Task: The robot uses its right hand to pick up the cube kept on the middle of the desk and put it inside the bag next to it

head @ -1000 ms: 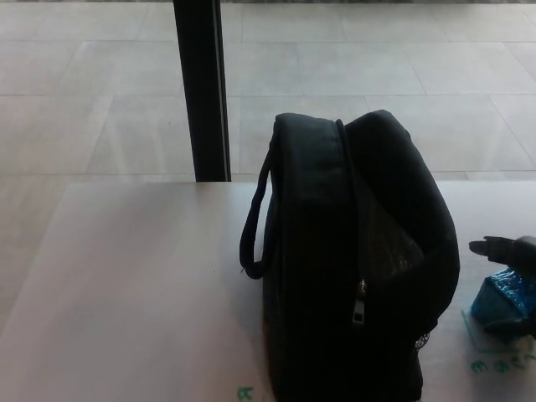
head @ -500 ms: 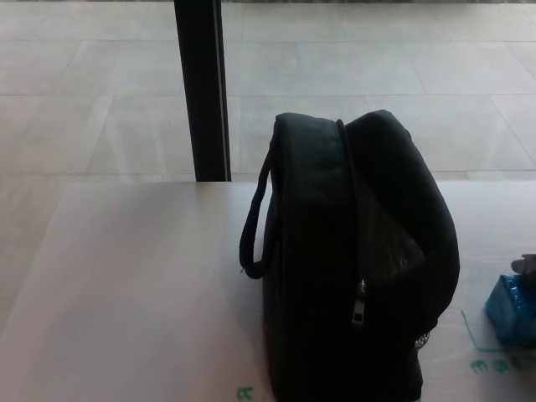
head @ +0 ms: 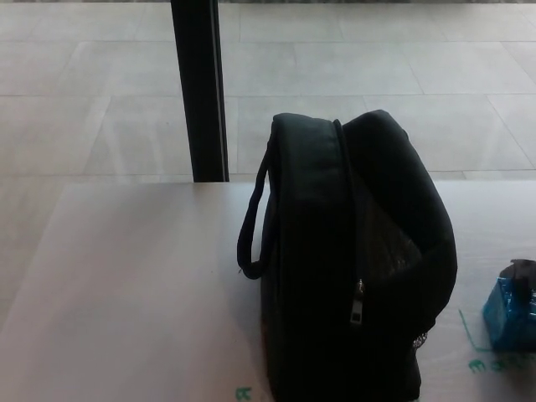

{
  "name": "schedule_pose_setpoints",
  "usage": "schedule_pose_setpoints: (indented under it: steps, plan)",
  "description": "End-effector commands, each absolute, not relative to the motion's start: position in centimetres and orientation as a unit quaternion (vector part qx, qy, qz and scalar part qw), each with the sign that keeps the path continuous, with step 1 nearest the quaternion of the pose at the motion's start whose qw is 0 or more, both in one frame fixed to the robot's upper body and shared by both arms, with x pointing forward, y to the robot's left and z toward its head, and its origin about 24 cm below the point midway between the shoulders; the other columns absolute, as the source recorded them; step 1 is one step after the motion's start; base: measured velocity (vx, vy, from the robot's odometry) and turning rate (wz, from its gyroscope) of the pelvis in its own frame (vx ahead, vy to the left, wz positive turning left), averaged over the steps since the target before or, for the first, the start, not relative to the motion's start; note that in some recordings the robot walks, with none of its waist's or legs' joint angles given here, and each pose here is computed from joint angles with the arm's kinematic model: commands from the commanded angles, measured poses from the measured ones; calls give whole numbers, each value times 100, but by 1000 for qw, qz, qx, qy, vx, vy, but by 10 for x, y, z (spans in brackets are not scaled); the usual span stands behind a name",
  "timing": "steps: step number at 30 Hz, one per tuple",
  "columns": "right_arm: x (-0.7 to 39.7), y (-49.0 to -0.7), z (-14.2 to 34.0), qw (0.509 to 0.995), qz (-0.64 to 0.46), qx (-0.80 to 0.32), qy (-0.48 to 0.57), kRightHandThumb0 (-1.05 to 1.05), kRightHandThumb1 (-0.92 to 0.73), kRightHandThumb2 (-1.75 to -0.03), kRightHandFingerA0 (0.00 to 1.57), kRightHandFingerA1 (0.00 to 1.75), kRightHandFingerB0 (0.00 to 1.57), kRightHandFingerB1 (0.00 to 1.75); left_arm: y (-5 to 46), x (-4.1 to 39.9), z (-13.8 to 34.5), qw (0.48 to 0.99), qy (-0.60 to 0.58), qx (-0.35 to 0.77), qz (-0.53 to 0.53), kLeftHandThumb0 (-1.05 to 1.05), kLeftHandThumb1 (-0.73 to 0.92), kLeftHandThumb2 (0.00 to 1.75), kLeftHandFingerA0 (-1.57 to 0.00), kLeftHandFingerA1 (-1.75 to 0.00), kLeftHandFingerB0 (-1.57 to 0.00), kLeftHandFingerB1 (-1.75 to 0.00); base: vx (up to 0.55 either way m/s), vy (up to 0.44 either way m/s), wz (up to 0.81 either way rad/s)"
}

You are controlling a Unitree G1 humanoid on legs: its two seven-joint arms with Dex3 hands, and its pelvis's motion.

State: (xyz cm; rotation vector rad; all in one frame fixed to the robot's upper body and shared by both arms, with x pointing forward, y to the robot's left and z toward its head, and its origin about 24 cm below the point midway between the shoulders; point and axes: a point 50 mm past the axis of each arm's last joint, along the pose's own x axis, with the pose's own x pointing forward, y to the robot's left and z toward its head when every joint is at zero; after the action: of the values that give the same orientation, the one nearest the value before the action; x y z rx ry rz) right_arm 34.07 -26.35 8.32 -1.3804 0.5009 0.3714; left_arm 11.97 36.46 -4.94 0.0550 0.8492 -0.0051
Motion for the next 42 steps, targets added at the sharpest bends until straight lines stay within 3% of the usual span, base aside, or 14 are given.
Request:
schedule_pose_setpoints:
  steps: [1,3,5,6,9,11,13,18,21,23,31,34,36,42]
  plan:
    - [334,-245,67,744,176,-627,151,-41,-71,-61,101,103,22,32,366,119,-43,918,395,37,-1,-73,83,64,-23,-54,-13,-38,0,0,0]
    - [334,-242,65,745,169,-630,143,-46,-60,-88,97,103,15,45,367,118,-43,917,397,33,0,-72,83,64,-22,-53,-13,-38,0,0,0]
    - [333,-242,63,748,160,-628,140,-37,-73,-62,92,119,26,34,367,118,-45,918,395,25,7,-73,82,63,-24,-54,-13,-38,0,0,0]
    - [332,-243,62,750,158,-627,137,-42,-64,-87,92,111,23,46,367,118,-45,917,397,29,8,-76,66,90,-21,-56,-12,-46,0,0,0]
    - [329,-247,59,746,158,-636,122,-23,-79,-66,65,146,48,40,367,119,-44,916,399,38,-1,-77,67,91,-19,-56,-10,-46,0,0,0]
    - [326,-249,58,739,157,-645,115,-16,-74,-82,75,139,86,65,367,120,-45,915,400,41,6,-76,64,94,-22,-56,-10,-46,0,0,0]
    - [325,-255,57,715,146,-673,116,-13,-65,-75,90,166,74,135,366,122,-45,915,402,37,6,-72,82,64,-26,-53,-15,-39,0,0,0]
    - [320,-266,57,694,132,-700,107,-21,-68,-78,77,171,70,140,367,124,-47,913,406,44,7,-73,82,63,-27,-51,-17,-38,0,0,0]
    - [318,-272,58,682,126,-715,88,-20,-65,-89,81,165,82,107,366,125,-47,913,407,30,10,-70,83,64,-24,-52,-15,-38,0,0,0]
    - [317,-276,60,674,120,-726,67,-18,-62,-83,93,169,71,139,367,124,-48,913,407,24,15,-69,83,65,-25,-50,-16,-38,0,0,0]
    - [314,-277,68,699,85,-710,-4,-28,-58,-86,94,161,90,82,366,122,-48,910,413,23,18,-68,83,64,-24,-49,-15,-36,0,0,0]
    - [316,-276,72,707,76,-703,-19,-24,-63,-87,87,163,83,95,366,121,-48,910,413,27,24,-69,81,63,-26,-49,-18,-37,0,0,0]
    - [330,-266,100,737,44,-672,-58,-22,-59,-95,85,175,69,148,368,121,-47,911,412,31,17,-70,82,64,-25,-49,-16,-37,0,0,0]
    - [346,-260,143,758,15,-645,-95,-21,-56,-104,85,174,72,155,370,120,-48,912,409,33,18,-68,81,64,-26,-51,-17,-38,0,0,0]
